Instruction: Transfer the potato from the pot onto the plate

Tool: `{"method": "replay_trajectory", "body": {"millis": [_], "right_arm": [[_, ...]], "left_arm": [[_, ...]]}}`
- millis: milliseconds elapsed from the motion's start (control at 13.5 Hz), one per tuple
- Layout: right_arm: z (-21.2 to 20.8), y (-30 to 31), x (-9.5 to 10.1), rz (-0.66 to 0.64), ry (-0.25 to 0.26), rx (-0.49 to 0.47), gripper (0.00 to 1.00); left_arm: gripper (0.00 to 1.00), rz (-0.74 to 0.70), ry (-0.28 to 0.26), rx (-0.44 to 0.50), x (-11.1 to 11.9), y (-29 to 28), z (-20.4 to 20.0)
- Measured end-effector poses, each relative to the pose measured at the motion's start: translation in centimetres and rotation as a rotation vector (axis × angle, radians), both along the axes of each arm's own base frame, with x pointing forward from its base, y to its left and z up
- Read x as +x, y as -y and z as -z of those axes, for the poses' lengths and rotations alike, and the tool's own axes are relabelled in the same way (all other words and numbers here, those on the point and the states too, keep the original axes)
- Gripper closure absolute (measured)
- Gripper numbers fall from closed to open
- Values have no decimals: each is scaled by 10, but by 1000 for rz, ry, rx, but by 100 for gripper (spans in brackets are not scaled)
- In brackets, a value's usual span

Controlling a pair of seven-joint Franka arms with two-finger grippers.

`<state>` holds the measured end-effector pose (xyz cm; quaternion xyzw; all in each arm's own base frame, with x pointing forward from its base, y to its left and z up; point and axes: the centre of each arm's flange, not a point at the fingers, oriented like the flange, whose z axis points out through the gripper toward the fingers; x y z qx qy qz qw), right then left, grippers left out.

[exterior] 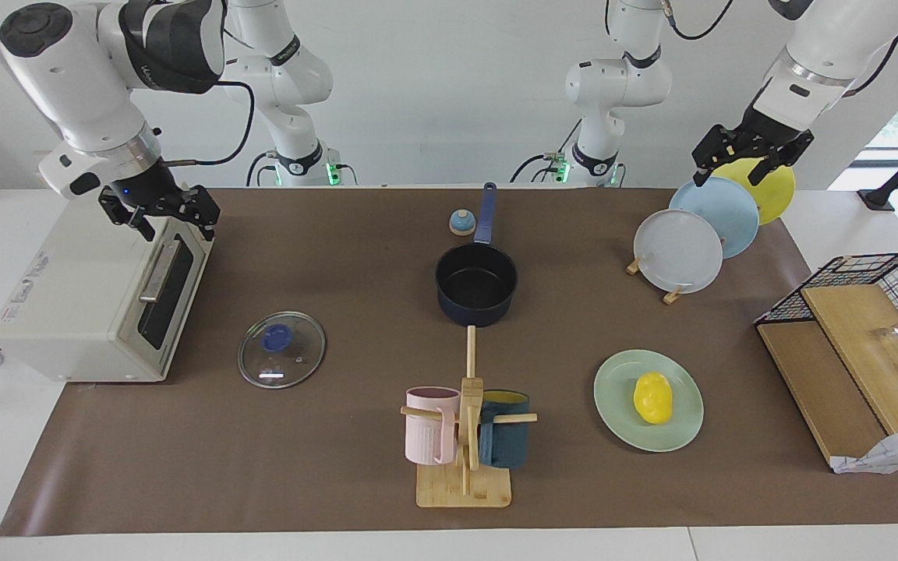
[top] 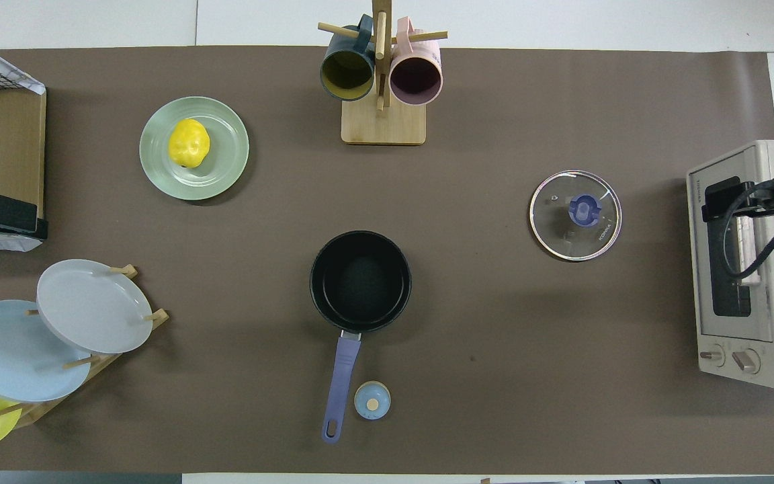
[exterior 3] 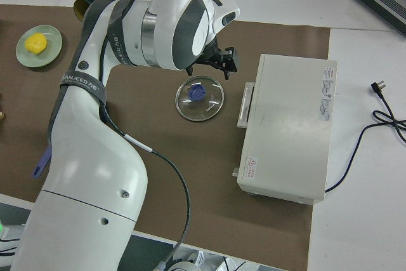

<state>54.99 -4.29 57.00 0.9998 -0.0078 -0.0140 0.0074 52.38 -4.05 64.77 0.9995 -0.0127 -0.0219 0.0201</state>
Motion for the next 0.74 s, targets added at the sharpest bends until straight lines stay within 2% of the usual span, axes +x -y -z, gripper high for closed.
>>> {"method": "replay_trajectory", "body": {"millis": [296, 741], "right_arm": [[0, 0, 0, 0, 0, 0, 0], [0, 0, 0, 0, 0, 0, 0]], "left_arm": [[0, 1, -7, 18, 13, 0, 22], [0, 6, -9, 42, 13, 1, 22]]}}
